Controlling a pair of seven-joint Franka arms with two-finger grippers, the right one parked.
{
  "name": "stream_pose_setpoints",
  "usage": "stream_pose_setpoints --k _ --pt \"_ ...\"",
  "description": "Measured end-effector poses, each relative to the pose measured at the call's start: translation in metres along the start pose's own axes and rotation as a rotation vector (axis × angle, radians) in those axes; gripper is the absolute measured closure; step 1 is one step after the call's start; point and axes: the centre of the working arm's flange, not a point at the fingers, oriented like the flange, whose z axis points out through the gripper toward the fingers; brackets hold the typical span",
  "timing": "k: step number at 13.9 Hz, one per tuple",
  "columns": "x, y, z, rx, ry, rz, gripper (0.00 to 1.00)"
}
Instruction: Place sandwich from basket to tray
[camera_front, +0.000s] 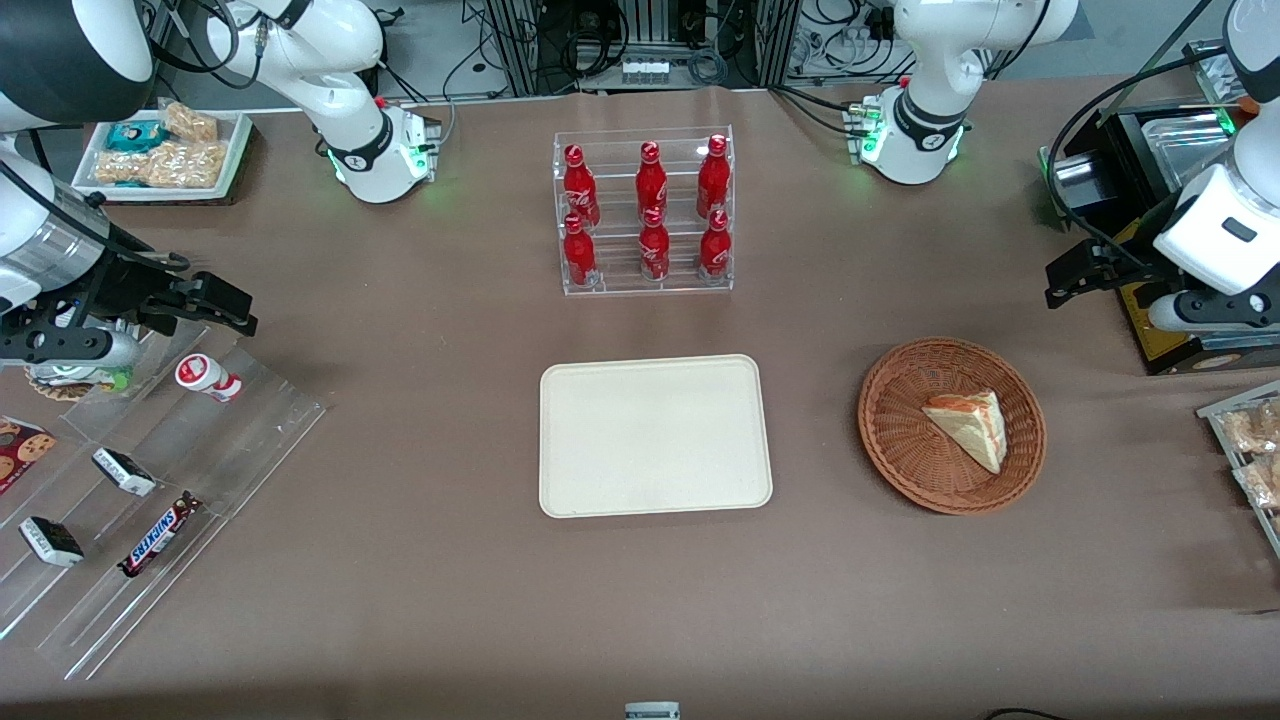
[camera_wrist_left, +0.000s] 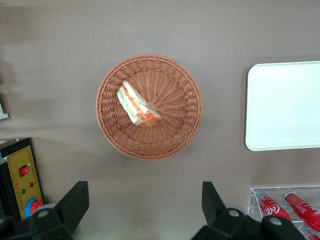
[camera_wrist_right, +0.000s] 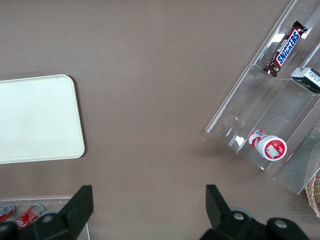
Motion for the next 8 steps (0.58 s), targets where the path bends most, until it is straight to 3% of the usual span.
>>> stream_pose_setpoints --k 5,8 --pt "-0.001 -0.001 0.003 0.006 -0.021 0.001 0.00" --pt "-0.002 -0.002 0.013 0.010 -0.068 0.001 0.00"
